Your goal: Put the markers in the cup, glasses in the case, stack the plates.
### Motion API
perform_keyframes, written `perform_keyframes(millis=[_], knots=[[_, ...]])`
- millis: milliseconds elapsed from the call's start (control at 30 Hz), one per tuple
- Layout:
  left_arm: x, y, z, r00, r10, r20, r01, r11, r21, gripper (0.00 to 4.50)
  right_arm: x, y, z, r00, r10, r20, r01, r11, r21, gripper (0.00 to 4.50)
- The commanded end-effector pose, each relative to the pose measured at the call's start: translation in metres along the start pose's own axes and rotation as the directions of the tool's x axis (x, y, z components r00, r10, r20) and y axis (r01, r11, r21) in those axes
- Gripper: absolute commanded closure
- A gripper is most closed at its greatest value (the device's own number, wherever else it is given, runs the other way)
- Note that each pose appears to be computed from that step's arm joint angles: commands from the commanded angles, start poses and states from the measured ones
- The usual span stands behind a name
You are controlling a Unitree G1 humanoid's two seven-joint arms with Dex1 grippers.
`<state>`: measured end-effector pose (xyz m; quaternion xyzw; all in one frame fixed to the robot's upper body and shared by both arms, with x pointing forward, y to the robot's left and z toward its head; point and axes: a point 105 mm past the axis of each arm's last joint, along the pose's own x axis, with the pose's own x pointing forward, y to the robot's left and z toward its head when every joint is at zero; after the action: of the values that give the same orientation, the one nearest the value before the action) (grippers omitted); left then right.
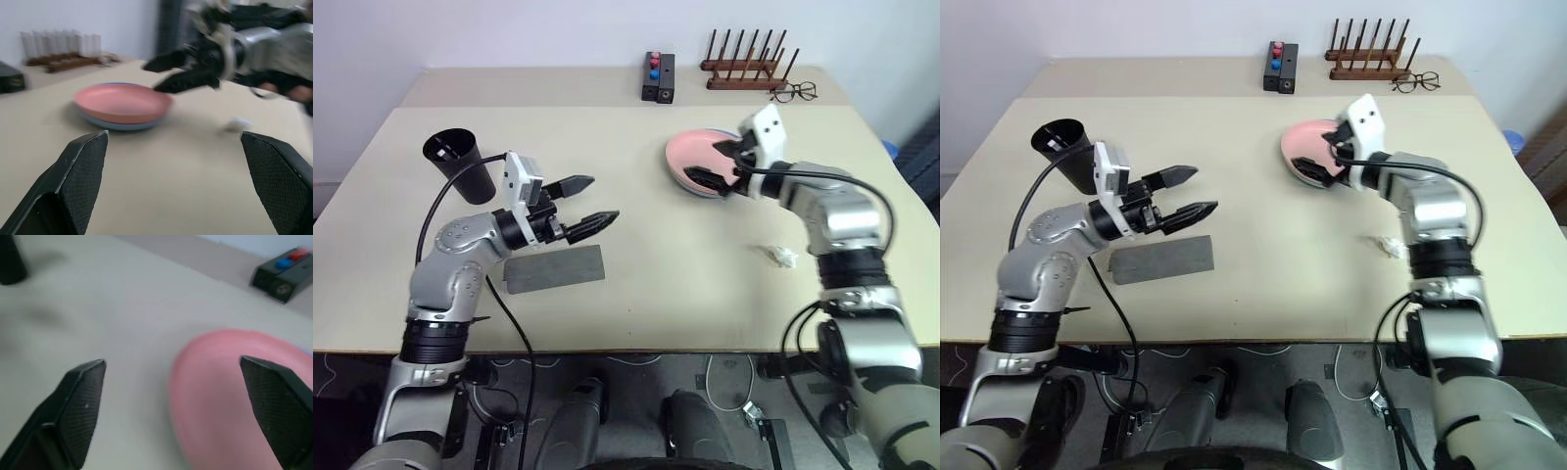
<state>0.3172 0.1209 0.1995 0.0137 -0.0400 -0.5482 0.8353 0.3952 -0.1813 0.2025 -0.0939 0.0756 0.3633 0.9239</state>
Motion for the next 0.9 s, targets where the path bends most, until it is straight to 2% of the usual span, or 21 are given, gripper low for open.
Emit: perform_keyframes(millis=[33, 267, 533, 633, 733, 867, 900], knots=[[-0.01, -0.012, 0.008, 0.995, -0.098, -0.005, 0.098, 0.995, -0.02, 0.0, -0.039, 0.01, -0.01, 0.994, 0.079, -0.079, -0.078, 0.997, 0.026, 0.05], [-0.01, -0.015, 0.005, 0.99, -0.137, -0.015, 0.137, 0.99, -0.018, 0.0, -0.093, -0.002, -0.05, 0.961, -0.041, -0.273, 0.045, 0.999, 0.008, 0.05], [-0.006, -0.013, 0.004, 0.989, -0.146, -0.022, 0.146, 0.989, -0.001, 0.0, -0.103, -0.013, -0.085, 0.914, -0.127, -0.386, 0.123, 0.992, -0.036, 0.05], [-0.006, -0.013, 0.004, 0.989, -0.144, -0.025, 0.144, 0.99, 0.008, 0.0, -0.105, -0.015, -0.098, 0.889, -0.138, -0.437, 0.127, 0.99, -0.054, 0.85], [-0.007, -0.014, 0.003, 0.99, -0.137, -0.028, 0.137, 0.99, 0.012, 0.0, -0.105, -0.017, -0.106, 0.872, -0.144, -0.467, 0.126, 0.99, -0.07, 2.34], [-0.01, -0.012, 0.003, 0.993, -0.116, -0.027, 0.116, 0.993, 0.011, 0.0, -0.097, -0.022, -0.092, 0.895, -0.149, -0.421, 0.131, 0.989, -0.07, 4.45], [-0.01, -0.012, 0.003, 0.994, -0.11, -0.025, 0.11, 0.994, 0.012, 0.0, -0.093, -0.022, -0.086, 0.906, -0.139, -0.401, 0.122, 0.99, -0.068, 4.45]])
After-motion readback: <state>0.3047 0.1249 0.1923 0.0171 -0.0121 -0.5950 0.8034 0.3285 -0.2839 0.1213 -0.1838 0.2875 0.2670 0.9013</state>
